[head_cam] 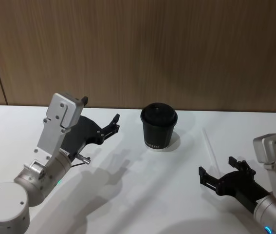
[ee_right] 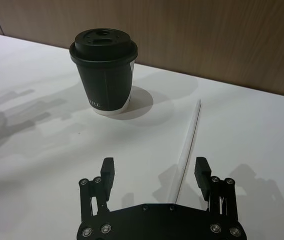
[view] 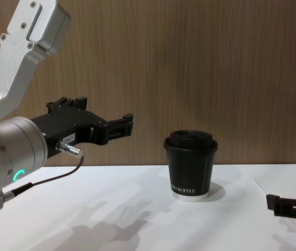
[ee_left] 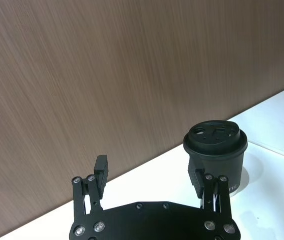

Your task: Pick up the straw with one hand, pass it to the other hand, and insert it into the cup.

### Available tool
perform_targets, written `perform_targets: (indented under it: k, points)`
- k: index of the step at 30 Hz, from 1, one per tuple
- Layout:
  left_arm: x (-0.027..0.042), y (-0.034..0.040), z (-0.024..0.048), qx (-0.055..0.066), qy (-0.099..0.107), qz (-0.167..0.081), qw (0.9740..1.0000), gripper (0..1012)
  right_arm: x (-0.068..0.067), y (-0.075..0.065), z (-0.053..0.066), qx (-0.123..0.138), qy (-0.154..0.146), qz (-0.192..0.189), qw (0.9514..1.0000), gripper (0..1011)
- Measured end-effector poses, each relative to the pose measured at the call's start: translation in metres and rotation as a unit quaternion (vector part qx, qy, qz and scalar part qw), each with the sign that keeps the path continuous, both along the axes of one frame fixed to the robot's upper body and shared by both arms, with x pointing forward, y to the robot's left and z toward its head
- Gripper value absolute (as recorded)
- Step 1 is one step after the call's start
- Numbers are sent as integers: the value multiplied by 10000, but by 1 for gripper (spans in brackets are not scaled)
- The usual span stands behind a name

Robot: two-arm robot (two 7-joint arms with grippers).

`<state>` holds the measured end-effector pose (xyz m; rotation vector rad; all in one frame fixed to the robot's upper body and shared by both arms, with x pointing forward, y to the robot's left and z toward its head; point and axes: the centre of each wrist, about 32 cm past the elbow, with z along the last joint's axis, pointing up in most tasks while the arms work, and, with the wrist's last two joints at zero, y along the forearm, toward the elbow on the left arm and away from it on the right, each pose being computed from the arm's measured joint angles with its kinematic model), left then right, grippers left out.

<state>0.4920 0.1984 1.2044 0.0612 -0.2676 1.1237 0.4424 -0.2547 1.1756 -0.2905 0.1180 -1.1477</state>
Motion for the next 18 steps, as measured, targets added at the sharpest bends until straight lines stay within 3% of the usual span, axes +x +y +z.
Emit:
perform_targets:
  k: [18]
  points:
    - [0, 0, 0, 0, 0, 0, 10000, 1003, 63, 32, -22, -4, 280, -238, 9993, 1001]
